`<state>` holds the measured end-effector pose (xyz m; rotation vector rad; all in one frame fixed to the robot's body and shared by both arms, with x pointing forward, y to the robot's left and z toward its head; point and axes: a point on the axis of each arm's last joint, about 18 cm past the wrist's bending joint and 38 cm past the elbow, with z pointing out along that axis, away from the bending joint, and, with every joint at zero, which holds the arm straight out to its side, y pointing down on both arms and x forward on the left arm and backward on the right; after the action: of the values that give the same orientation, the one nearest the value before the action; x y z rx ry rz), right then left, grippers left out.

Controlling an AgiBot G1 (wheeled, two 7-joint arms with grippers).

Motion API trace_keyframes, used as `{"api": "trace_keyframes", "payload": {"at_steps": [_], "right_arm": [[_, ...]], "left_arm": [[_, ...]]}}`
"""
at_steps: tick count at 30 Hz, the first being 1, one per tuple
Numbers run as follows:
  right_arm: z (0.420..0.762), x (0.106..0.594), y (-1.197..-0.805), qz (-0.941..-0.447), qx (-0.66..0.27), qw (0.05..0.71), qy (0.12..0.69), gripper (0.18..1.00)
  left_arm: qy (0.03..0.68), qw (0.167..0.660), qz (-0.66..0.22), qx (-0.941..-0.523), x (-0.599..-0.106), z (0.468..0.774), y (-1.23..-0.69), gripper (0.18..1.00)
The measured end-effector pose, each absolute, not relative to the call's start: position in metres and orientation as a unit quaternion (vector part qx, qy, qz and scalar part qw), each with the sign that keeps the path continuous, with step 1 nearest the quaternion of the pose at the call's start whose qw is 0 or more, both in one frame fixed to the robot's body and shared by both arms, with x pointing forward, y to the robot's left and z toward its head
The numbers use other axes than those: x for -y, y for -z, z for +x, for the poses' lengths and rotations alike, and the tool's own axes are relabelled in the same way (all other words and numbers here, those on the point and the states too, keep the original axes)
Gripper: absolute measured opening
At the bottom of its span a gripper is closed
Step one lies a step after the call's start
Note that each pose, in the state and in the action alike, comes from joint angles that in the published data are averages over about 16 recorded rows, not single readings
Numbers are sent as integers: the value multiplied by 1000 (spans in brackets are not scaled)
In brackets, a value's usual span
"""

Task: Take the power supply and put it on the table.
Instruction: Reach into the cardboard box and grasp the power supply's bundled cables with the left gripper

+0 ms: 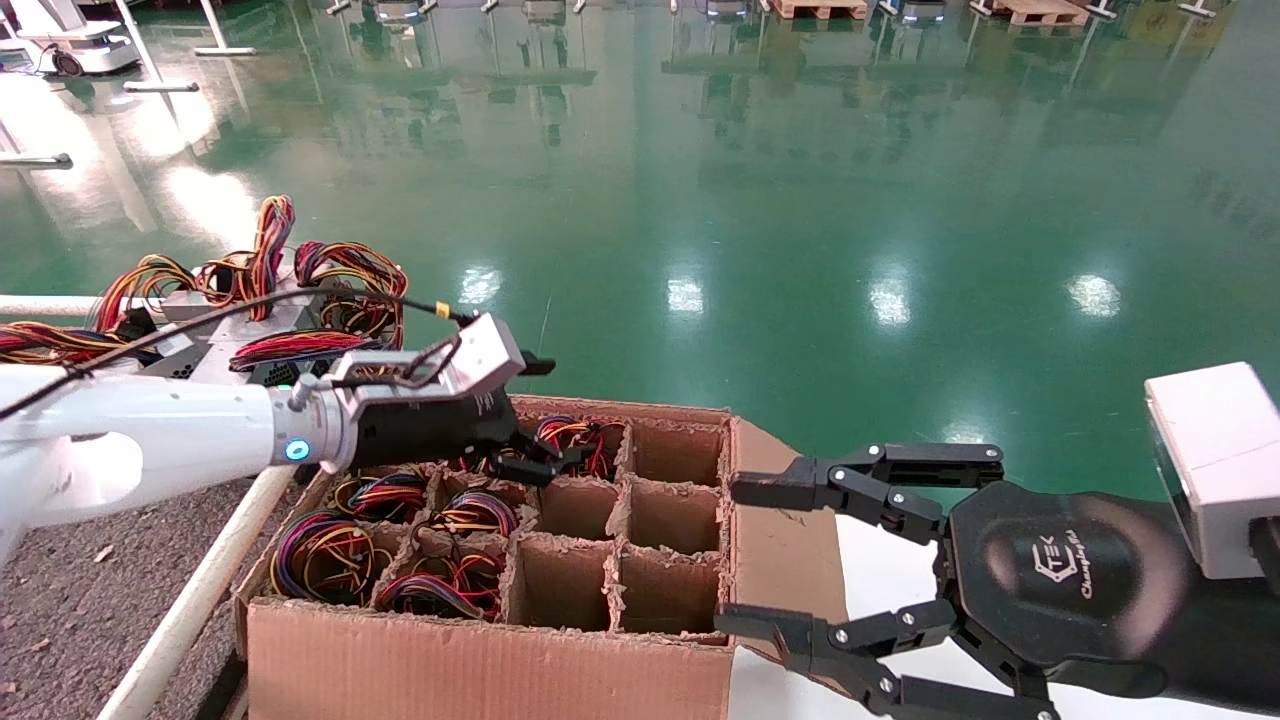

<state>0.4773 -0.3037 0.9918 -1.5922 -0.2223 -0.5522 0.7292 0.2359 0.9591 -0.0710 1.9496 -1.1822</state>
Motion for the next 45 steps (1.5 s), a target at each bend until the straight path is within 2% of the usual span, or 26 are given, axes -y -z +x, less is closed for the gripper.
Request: {"api": "trace_keyframes", "payload": {"at_steps": [11, 15, 21, 28, 39, 45], "right_arm": [[477, 304, -992, -704, 98, 660, 244, 748], [477, 304, -992, -704, 98, 660, 244, 832], [477, 304, -992, -704, 98, 660, 244, 914], [477, 304, -992, -704, 98, 660, 244, 976], [477, 304, -992, -704, 98, 660, 244, 1000], [477, 304, -992, -704, 98, 660, 244, 1000]], "left_arm": [[471, 414, -36, -778, -237, 731, -949, 964], [474, 412, -37, -777, -237, 730, -947, 920], [476, 409, -37, -778, -240, 729, -944, 833], [475, 405, -38, -780, -244, 727, -940, 691], [477, 399, -39, -782, -246, 725, -936, 430], [480, 396, -37, -782, -246, 723, -935, 323]]}}
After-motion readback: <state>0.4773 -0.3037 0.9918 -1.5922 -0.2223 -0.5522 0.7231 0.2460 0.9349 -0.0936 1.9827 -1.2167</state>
